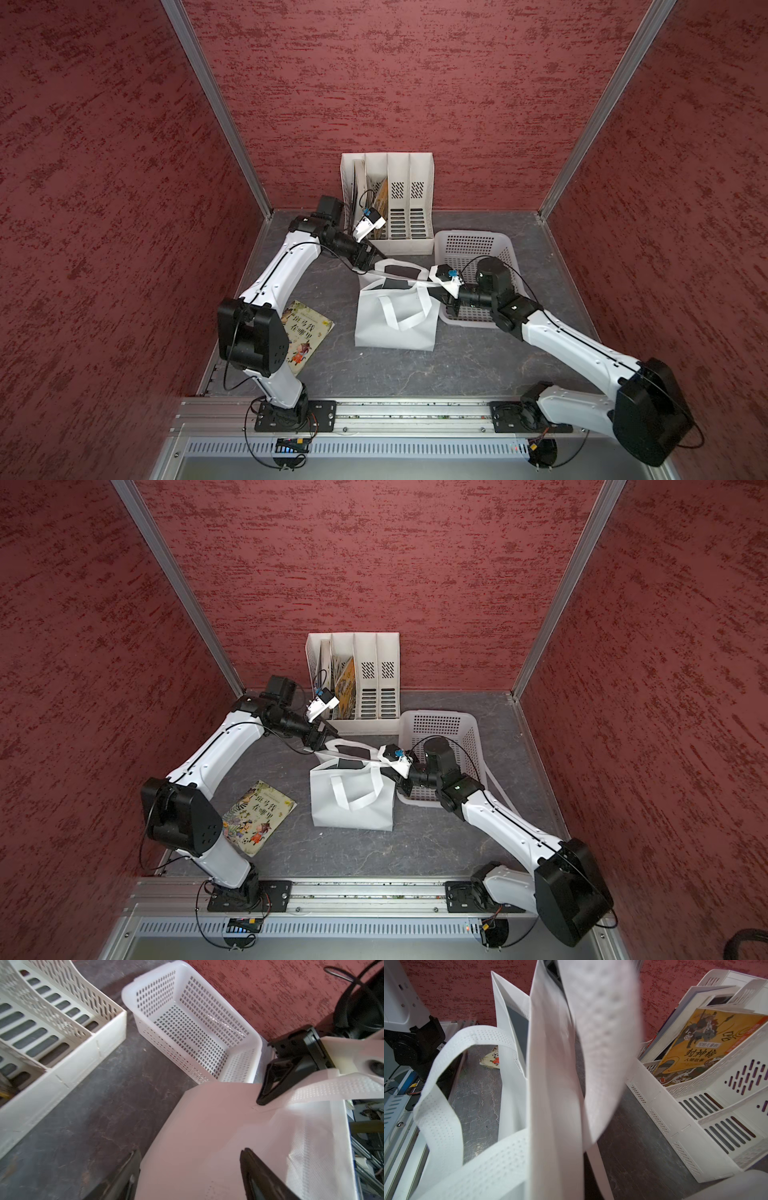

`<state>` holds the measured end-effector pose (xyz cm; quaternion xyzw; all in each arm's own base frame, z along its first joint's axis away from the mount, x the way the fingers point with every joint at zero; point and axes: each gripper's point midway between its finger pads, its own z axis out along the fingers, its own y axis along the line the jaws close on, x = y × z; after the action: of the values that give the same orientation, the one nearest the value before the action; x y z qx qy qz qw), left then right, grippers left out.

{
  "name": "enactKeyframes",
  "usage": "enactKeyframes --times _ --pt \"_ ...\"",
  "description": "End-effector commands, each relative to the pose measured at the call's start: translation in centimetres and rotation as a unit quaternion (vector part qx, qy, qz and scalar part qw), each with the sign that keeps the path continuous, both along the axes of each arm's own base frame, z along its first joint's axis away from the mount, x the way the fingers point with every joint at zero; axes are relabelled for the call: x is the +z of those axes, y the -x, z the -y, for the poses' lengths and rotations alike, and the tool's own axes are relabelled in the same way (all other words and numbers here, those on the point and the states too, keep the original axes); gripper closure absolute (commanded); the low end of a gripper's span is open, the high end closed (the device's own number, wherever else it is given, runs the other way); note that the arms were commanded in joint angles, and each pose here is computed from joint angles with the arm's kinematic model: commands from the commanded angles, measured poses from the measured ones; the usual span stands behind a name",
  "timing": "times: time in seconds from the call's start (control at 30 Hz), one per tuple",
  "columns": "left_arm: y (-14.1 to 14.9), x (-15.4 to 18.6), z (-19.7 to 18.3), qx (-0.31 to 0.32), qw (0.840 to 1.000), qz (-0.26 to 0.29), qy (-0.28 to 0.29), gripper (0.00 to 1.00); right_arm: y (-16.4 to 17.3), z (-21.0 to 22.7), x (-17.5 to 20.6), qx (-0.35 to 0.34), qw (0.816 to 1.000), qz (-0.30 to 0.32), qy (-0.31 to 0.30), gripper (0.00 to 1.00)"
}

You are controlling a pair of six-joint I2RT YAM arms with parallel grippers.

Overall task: Place the ice pack in the delivery bag
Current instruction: Close the delivery bag at the center of the board.

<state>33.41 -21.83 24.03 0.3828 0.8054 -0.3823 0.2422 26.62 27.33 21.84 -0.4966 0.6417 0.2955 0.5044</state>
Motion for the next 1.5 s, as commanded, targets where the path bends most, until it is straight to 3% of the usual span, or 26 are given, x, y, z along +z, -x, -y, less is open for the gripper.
enactKeyframes --times 0.0,0.5,0.77,0.93,1.03,1.2,1.33,1.4,1.47 --pt "2.9 -1.1 0.0 -0.022 0.999 -0.029 -0.012 0.22 -1.6 0.4 0.5 -0.041 0.999 0.007 0.006 1.0" --pt "3.2 -2.2 0.4 0.009 0.996 -0.075 -0.037 0.15 -2.8 -0.2 0.1 -0.066 0.997 -0.007 0.037 1.0" --pt "3.1 -1.9 1.2 0.007 0.996 -0.08 -0.047 0.09 -2.5 -0.8 1.0 -0.054 0.998 -0.02 0.017 0.7" --pt "3.3 -2.3 1.7 0.003 0.995 -0.087 -0.058 0.08 -2.6 -1.6 1.3 -0.048 0.998 -0.038 -0.011 0.66" --pt "3.5 -2.4 1.9 0.003 0.994 -0.09 -0.063 0.08 -2.9 -1.8 1.1 -0.052 0.998 -0.045 -0.013 0.72" --pt "3.1 -1.5 1.7 0.024 0.992 -0.099 -0.072 0.07 -3.5 -1.2 0.5 -0.079 0.996 -0.037 0.01 1.0" --pt "2.8 -0.5 2.2 0.043 0.99 -0.123 -0.06 0.06 -3.3 -1.0 0.4 -0.079 0.996 -0.03 0.02 1.0" --pt "2.8 -0.3 2.3 0.049 0.988 -0.134 -0.055 0.06 -3.2 -1.0 0.4 -0.081 0.996 -0.032 0.018 0.94" --pt "2.9 -0.5 2.3 0.05 0.987 -0.14 -0.056 0.06 -3.2 -0.9 0.3 -0.085 0.996 -0.037 0.018 0.78"
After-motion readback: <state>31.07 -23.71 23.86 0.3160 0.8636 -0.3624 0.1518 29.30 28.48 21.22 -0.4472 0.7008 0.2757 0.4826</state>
